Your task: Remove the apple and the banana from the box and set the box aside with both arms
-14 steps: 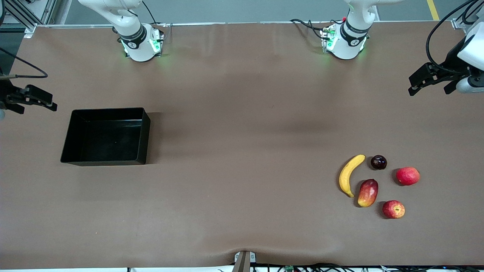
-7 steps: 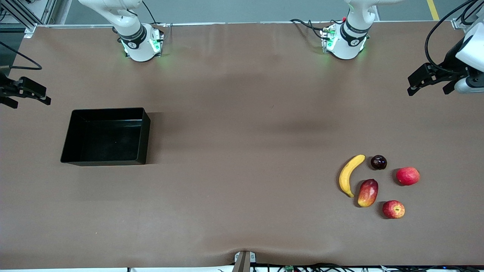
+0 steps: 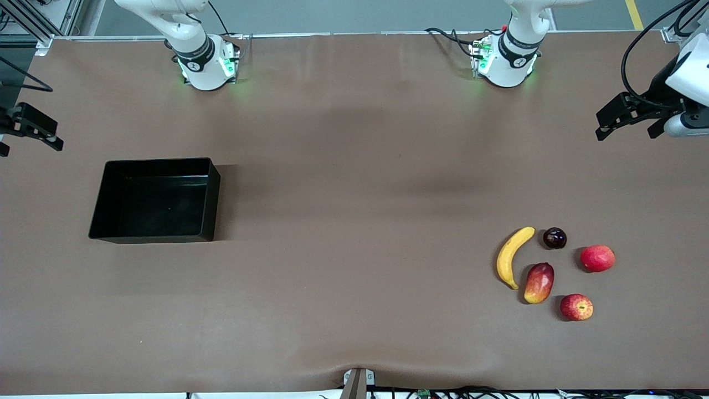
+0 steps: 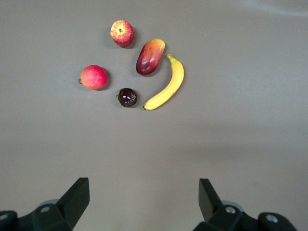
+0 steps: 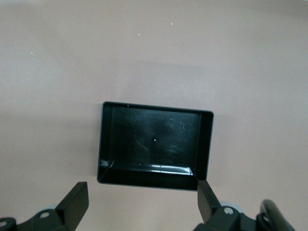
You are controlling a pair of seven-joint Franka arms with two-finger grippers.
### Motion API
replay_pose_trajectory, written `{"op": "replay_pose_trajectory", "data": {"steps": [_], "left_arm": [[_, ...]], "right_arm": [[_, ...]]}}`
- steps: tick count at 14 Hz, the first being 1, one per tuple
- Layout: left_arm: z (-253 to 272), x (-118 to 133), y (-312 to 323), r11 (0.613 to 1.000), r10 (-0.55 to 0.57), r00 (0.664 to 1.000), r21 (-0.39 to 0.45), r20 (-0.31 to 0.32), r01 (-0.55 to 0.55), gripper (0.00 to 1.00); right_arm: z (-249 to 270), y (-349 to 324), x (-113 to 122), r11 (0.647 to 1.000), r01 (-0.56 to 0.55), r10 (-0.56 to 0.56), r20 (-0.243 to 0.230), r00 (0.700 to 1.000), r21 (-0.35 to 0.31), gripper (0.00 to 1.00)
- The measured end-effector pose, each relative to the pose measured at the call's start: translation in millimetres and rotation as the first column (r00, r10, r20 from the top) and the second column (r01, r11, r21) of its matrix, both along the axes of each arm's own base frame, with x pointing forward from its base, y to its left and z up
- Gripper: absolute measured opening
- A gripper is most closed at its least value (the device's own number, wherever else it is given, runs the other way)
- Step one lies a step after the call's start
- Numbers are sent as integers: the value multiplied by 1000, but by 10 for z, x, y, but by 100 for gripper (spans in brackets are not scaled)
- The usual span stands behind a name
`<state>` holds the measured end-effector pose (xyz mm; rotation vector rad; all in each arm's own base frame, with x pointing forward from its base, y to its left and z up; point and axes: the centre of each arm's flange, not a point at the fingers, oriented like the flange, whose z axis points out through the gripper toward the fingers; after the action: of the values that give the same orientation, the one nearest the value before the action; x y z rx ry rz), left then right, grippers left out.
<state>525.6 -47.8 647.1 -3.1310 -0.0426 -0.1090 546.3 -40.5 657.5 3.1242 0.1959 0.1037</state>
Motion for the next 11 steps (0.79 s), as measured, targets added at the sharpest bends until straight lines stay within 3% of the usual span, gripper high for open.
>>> {"op": "replay_pose_trajectory", "data": {"steps": [5, 8, 11], "left_arm": [[-8, 0, 0, 1000, 0, 1000, 0, -2, 0, 100], [-9, 0, 2, 1000, 0, 1000, 0, -2, 0, 100], [-13, -1, 2, 1000, 0, 1000, 0, -3, 0, 100]], "right_arm": [[-28, -28, -41, 1000, 9, -9, -36, 999, 3, 100], [-65, -29, -84, 997, 80, -80, -77, 994, 5, 100], [-71, -28, -91, 993, 120, -119, -84, 989, 4, 100]]}}
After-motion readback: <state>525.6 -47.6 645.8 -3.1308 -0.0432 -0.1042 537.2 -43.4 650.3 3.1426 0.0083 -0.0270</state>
